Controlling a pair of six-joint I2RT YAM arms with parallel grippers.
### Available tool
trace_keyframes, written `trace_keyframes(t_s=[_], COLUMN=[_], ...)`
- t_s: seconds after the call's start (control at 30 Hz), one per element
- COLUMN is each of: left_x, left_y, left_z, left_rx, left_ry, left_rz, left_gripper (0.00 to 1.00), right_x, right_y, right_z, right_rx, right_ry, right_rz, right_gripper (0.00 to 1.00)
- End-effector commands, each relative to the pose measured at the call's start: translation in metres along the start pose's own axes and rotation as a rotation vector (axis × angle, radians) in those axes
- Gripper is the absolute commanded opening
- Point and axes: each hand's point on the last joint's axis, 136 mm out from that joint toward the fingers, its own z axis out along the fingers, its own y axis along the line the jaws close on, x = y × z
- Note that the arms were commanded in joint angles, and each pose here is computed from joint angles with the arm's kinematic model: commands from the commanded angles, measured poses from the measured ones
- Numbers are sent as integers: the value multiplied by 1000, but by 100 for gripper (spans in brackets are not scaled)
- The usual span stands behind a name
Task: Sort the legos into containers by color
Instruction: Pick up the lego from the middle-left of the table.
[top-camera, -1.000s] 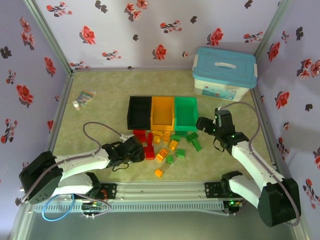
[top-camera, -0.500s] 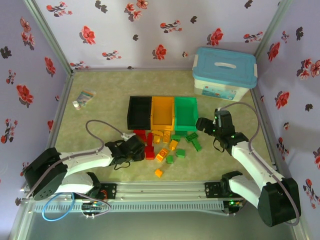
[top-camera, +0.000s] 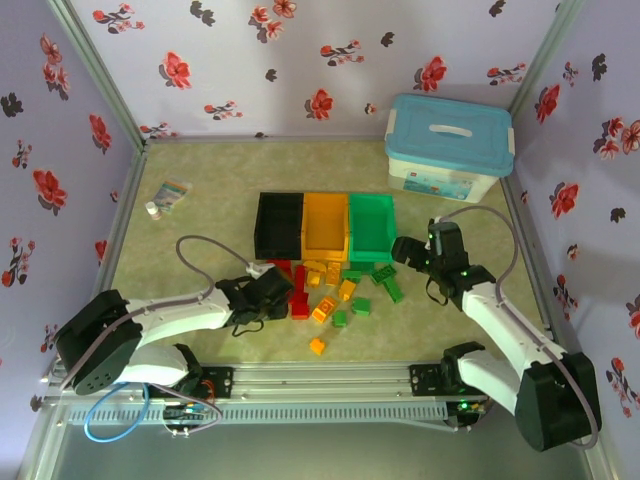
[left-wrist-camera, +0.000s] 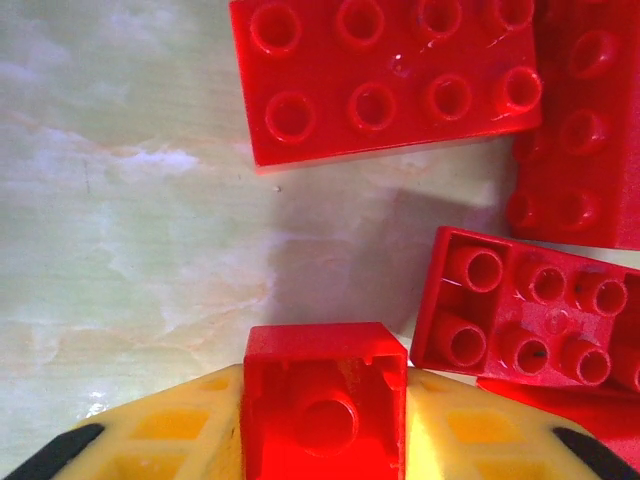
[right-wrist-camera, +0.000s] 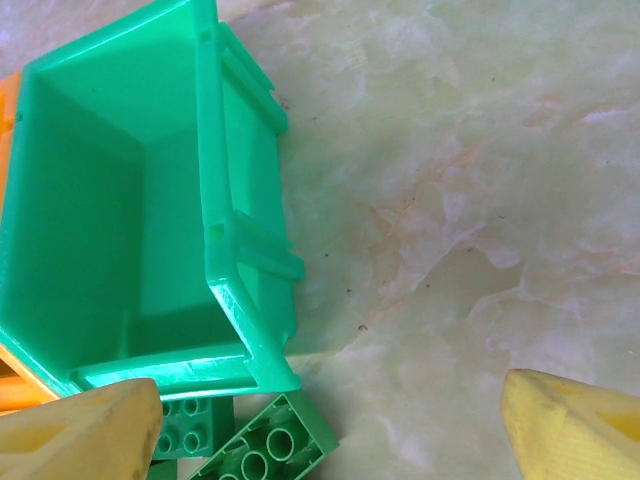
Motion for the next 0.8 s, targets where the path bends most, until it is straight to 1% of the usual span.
trace_keyframes(t_s=[0.0,0.13,0.37,0.63,0.77], left_x=[-7,-9,-18,-51,-67], left_y=[2,1,-1,-13,-18], left_z=[-7,-11,-23,-57,-66], left_rx=[-34,-37,-39,-5,11], left_ry=[-21,-25,-46,-154,-188], left_rz=[31,38,43,68,70], left_gripper=[32,27,26,26,26], right_x=[-1,-1,-1,4,8], right_y=[6,6,5,4,3], right_z=[4,6,6,7,7], right_rx=[-23,-25,-23,-24,-24], right_ry=[-7,-3,-5,4,14], right_rz=[17,20,15,15,16], right_gripper=[88,88,88,88,88])
